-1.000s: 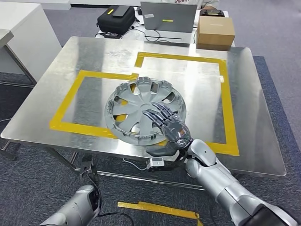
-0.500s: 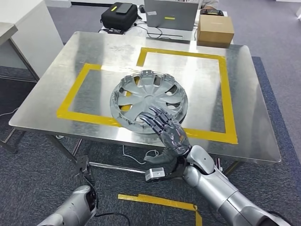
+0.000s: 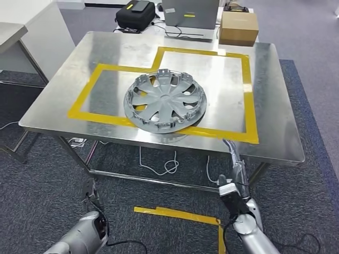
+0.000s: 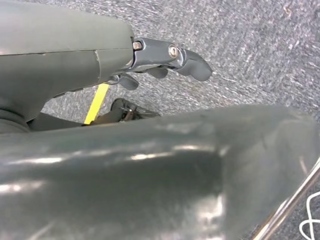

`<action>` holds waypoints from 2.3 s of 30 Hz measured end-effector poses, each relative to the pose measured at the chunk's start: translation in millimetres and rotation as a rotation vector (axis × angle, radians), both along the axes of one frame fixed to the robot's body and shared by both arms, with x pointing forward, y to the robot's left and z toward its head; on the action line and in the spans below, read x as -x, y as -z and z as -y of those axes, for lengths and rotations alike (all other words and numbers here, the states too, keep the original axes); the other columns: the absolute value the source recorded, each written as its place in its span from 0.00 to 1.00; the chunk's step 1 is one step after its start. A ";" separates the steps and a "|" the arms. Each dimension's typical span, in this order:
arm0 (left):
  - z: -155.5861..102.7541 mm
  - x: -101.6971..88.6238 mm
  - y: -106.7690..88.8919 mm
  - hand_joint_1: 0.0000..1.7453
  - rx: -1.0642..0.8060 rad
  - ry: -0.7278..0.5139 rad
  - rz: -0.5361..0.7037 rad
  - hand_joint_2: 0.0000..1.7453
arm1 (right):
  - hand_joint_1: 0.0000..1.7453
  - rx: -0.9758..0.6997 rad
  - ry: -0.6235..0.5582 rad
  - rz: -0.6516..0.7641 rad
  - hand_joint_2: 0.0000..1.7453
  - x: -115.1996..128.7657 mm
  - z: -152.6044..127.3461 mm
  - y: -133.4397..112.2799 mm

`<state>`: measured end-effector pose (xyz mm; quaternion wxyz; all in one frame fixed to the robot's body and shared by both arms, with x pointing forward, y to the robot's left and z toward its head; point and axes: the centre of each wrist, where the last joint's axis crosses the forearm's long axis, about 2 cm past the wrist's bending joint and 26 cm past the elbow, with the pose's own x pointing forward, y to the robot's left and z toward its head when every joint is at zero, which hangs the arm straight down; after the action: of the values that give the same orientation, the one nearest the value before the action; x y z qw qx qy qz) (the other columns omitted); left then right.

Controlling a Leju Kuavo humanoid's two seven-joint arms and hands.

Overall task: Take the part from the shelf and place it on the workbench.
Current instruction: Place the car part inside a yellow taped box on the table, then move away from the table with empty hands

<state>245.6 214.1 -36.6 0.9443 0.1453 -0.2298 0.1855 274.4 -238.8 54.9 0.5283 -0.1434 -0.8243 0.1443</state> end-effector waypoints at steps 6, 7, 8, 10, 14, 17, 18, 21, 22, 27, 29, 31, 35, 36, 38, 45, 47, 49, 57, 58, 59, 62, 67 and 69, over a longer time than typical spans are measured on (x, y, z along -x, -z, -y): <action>-4.3 2.6 2.1 0.00 0.002 -0.021 -0.026 0.00 | 0.00 -0.170 0.321 -0.432 0.00 31.4 44.1 64.1; -4.5 2.7 2.2 0.00 0.003 -0.024 -0.031 0.00 | 0.00 -0.226 0.393 -0.542 0.00 42.0 53.5 78.3; -4.6 2.4 2.0 0.00 0.005 -0.026 -0.035 0.00 | 0.00 -0.284 0.463 -0.642 0.00 54.0 61.6 91.0; -5.2 0.6 1.1 0.00 0.005 -0.029 -0.036 0.00 | 0.00 -0.390 0.588 -0.814 0.00 79.6 73.6 111.5; -6.2 -0.4 0.6 0.00 0.007 -0.035 -0.037 0.00 | 0.00 -0.492 0.740 -1.013 0.00 125.1 80.9 136.3; -4.7 -0.8 0.2 0.00 0.013 -0.036 -0.039 0.00 | 0.00 -0.529 0.825 -1.162 0.00 148.6 78.6 145.9; -4.5 -0.5 0.3 0.00 0.016 -0.035 -0.041 0.00 | 0.00 -0.537 0.849 -1.225 0.00 156.5 77.2 148.6; -5.2 2.5 2.3 0.00 0.022 -0.032 -0.050 0.00 | 0.00 -0.530 0.890 -1.382 0.00 184.1 73.9 156.1; -5.5 3.5 2.9 0.00 0.022 -0.032 -0.053 0.00 | 0.00 -0.525 0.897 -1.414 0.00 191.8 72.4 157.8; -6.8 1.9 2.3 0.00 0.022 -0.018 -0.051 0.00 | 0.00 -0.514 0.842 -1.580 0.00 201.9 62.0 160.6; -7.1 2.6 2.9 0.00 0.027 -0.001 -0.055 0.00 | 0.00 -0.481 0.760 -1.662 0.00 206.5 55.4 161.9; -7.5 3.8 3.7 0.00 0.031 0.015 -0.063 0.00 | 0.00 -0.418 0.659 -1.722 0.00 208.8 49.5 162.6; -6.8 3.4 3.5 0.00 0.033 0.052 -0.073 0.00 | 0.00 -0.200 0.456 -1.806 0.00 203.6 39.7 161.9; -6.3 3.3 3.4 0.00 0.032 0.059 -0.075 0.00 | 0.00 -0.150 0.419 -1.816 0.00 201.3 37.8 161.5; -5.2 2.7 2.9 0.00 0.030 0.067 -0.074 0.00 | 0.00 -0.092 0.376 -1.819 0.00 196.4 35.2 160.6; -3.3 -3.0 -0.5 0.00 0.030 0.092 -0.063 0.00 | 0.00 0.012 0.257 -1.816 0.00 180.4 25.8 157.3; -1.9 -3.6 -1.1 0.00 0.032 0.099 -0.062 0.00 | 0.00 0.026 0.234 -1.824 0.00 177.7 24.6 156.7; -1.2 -3.2 -1.0 0.00 0.032 0.103 -0.064 0.00 | 0.00 0.034 0.210 -1.830 0.00 176.2 23.5 156.4; -1.4 -2.5 -0.8 0.00 0.009 0.087 -0.078 0.00 | 0.00 0.082 0.101 -1.872 0.00 187.4 20.2 158.6; -1.5 -2.7 -1.0 0.00 0.008 0.088 -0.079 0.00 | 0.00 0.100 0.087 -1.875 0.00 188.9 19.6 158.9; -2.0 -2.3 -0.6 0.00 0.008 0.090 -0.082 0.00 | 0.00 0.117 0.072 -1.878 0.00 189.9 18.6 159.0; -3.0 -0.7 0.6 0.00 0.011 0.101 -0.089 0.00 | 0.00 0.163 0.031 -1.880 0.00 191.1 15.5 159.1; -2.1 1.7 1.8 0.00 0.014 0.115 -0.099 0.00 | 0.00 0.265 -0.049 -1.872 0.00 189.8 11.1 158.5; -2.2 1.6 1.8 0.00 0.014 0.115 -0.099 0.00 | 0.00 0.278 -0.065 -1.863 0.00 187.0 8.5 157.7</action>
<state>244.0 216.3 -38.4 0.9646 0.1345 -0.1893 0.1252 87.4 -247.3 -102.9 0.9486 -0.0091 -0.0487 0.3125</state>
